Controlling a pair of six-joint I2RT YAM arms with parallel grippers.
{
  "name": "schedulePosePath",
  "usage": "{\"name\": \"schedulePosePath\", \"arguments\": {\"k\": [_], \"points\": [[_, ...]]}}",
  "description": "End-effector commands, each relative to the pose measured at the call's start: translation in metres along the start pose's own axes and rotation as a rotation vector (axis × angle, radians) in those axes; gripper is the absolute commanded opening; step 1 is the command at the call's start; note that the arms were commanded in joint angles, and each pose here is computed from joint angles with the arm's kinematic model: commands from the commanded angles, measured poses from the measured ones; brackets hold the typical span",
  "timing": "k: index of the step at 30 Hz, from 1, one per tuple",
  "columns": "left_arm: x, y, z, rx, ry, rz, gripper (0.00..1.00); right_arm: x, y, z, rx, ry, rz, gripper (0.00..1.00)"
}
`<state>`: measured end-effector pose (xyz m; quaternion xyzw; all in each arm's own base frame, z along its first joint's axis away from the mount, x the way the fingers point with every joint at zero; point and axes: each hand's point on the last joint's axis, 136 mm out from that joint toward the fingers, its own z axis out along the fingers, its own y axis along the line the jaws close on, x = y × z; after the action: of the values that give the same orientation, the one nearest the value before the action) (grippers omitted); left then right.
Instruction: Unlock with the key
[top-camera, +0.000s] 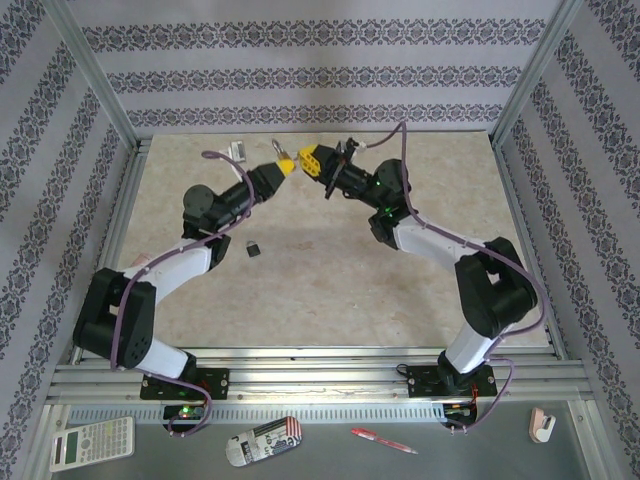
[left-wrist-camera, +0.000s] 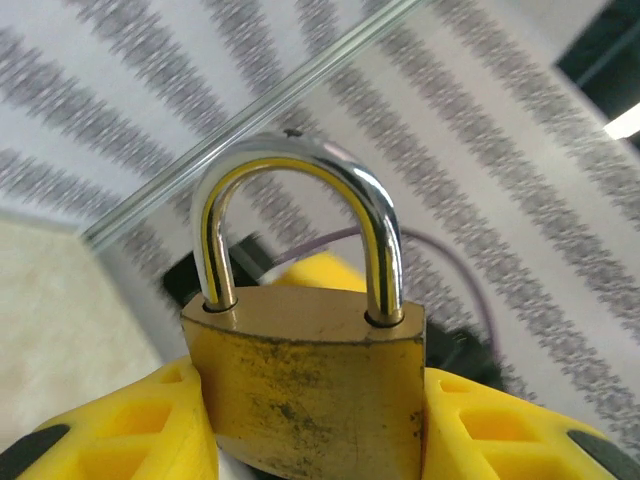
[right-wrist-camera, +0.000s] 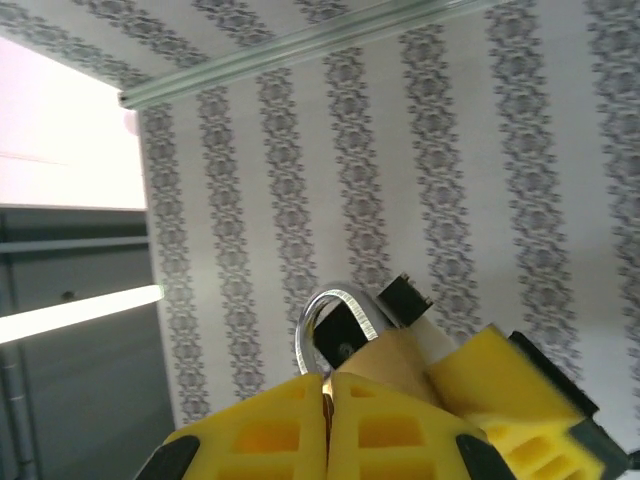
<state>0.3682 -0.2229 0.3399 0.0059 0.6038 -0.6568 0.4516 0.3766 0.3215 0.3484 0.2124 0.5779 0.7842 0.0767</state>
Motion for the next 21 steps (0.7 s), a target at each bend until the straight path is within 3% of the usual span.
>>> {"name": "schedulePosePath", "arguments": {"k": [1,5,10,15,21], "points": [[0.027,0.011,-0.022,-0.084,0.068,0.046,0.00,0.016,-0.017,-0.028,0.073,-0.007,-0.089,0.00],[0.056,0.042,-0.061,-0.258,0.075,0.037,0.00,0.017,-0.066,-0.067,0.232,-0.091,-0.138,0.00],[0.096,0.066,-0.093,-0.352,0.141,-0.038,0.00,0.017,-0.105,-0.107,0.438,-0.172,-0.274,0.00],[0.143,0.084,-0.118,-0.464,0.267,-0.066,0.00,0.027,-0.111,-0.128,0.575,-0.159,-0.457,0.00],[0.173,0.105,-0.136,-0.537,0.329,-0.119,0.00,0.031,-0.121,-0.155,0.713,-0.208,-0.620,0.00]]}}
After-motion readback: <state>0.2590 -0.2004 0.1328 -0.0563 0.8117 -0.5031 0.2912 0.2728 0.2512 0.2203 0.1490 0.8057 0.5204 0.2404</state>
